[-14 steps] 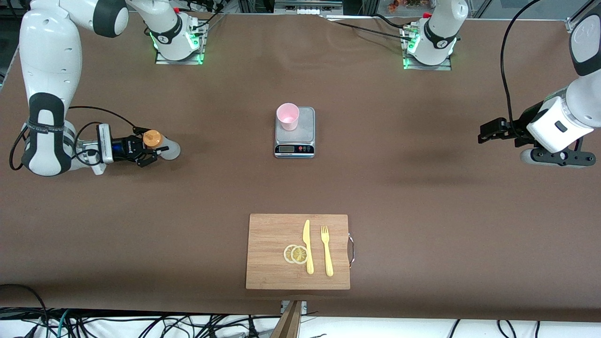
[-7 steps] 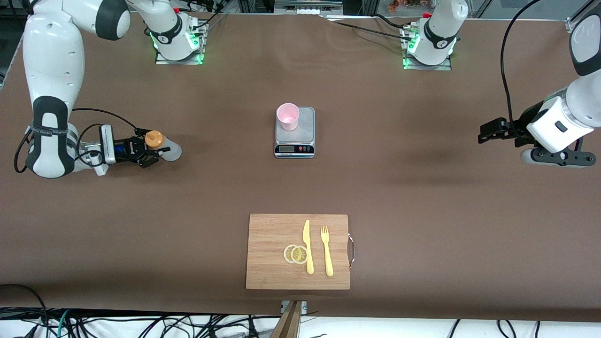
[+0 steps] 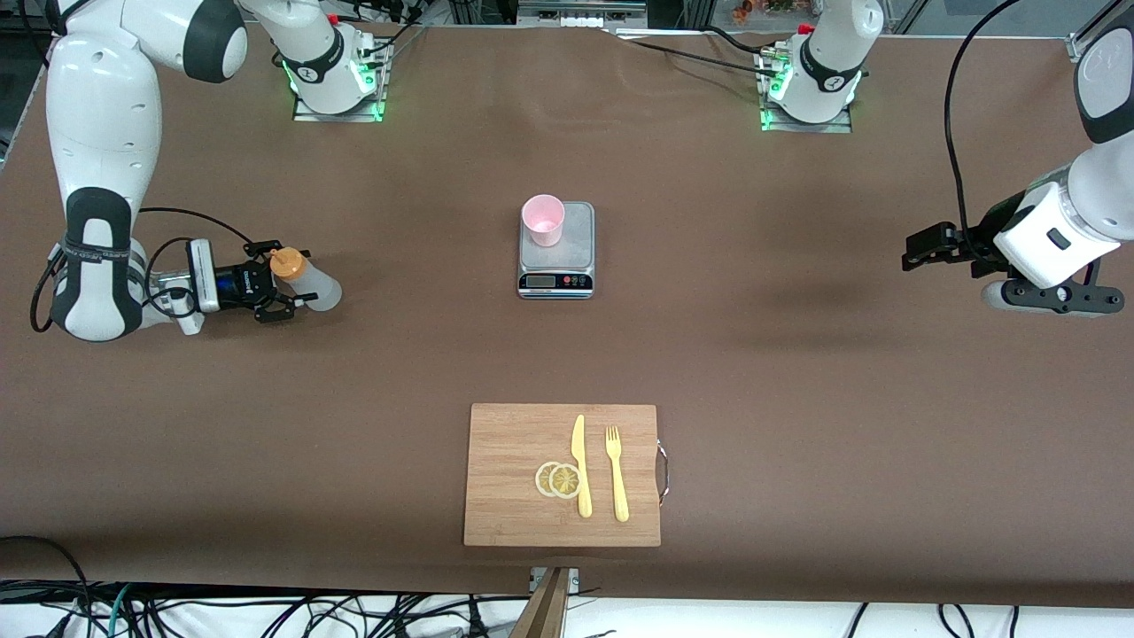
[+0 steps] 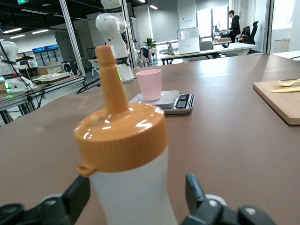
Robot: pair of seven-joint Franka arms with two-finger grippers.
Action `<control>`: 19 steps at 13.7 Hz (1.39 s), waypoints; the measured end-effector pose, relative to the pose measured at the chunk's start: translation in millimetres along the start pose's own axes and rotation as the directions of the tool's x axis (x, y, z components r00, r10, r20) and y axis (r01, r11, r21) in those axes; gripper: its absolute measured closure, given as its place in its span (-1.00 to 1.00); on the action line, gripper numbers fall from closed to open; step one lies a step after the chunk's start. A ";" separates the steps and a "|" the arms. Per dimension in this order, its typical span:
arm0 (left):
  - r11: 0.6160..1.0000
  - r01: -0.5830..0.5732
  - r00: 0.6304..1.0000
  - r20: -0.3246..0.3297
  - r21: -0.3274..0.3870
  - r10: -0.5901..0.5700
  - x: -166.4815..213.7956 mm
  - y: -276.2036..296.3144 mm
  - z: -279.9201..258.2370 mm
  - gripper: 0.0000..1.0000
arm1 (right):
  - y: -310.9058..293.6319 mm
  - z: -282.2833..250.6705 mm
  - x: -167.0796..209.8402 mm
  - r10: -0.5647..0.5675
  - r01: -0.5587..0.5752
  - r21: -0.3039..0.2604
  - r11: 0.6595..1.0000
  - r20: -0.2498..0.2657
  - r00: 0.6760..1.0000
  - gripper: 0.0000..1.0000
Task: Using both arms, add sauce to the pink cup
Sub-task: 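Open the right gripper and pull it away from the bottle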
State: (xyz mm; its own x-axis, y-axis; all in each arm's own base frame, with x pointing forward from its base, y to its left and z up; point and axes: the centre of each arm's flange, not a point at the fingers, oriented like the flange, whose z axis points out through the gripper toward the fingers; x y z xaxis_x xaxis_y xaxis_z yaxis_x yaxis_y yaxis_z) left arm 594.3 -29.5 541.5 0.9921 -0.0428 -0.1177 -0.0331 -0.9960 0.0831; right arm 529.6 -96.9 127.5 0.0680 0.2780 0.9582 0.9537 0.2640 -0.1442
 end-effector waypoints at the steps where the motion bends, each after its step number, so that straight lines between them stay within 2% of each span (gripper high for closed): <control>1: 1.000 0.000 1.000 0.000 0.000 0.000 0.0 0.0 0.0 -1.00 | -1.5 -4.8 0.0 0.004 -0.004 0.000 1.000 0.009 1.000 -1.00; 3: 1.000 0.000 1.000 0.000 0.000 0.000 0.0 0.0 0.0 -1.00 | -5.5 -25.8 3.8 0.036 -0.036 0.002 0.999 0.054 0.998 -1.00; 6: 1.000 0.000 1.000 0.000 0.000 0.000 0.1 0.0 0.1 -1.00 | -11.3 -74.8 23.5 0.114 -0.115 -0.005 0.993 0.159 0.981 -1.00; 8: 1.000 0.000 1.000 0.000 0.000 0.000 0.1 0.0 0.1 -1.00 | -13.3 -101.1 46.9 0.177 -0.180 -0.002 0.984 0.193 0.965 -1.00; 11: 1.000 0.000 1.000 0.000 0.000 0.000 0.1 0.0 0.0 -1.00 | -11.3 -120.8 91.8 0.285 -0.296 0.035 0.955 0.180 0.941 -1.00; 15: 1.000 0.000 1.000 0.000 0.000 0.000 0.1 0.0 -0.1 -1.00 | -4.7 -122.9 130.4 0.448 -0.463 0.070 0.884 0.156 0.880 -1.00; 17: 1.000 0.000 1.000 0.000 0.000 0.000 0.1 0.0 -0.1 -1.00 | 2.4 -125.3 153.0 0.507 -0.521 0.051 0.852 0.167 0.846 -1.00; 19: 1.000 0.000 1.000 0.000 0.000 0.000 0.1 0.0 -0.1 -1.00 | 10.5 -124.6 182.0 0.575 -0.587 0.013 0.810 0.182 0.798 -1.00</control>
State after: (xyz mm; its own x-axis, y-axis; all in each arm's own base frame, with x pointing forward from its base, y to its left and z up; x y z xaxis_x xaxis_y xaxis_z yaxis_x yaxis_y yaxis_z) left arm 594.4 -29.5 541.5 0.9922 -0.0428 -0.1175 -0.0331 -0.9960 0.0831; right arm 588.5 -158.6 331.2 0.5494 0.5412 0.6366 0.7285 0.0629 -0.6822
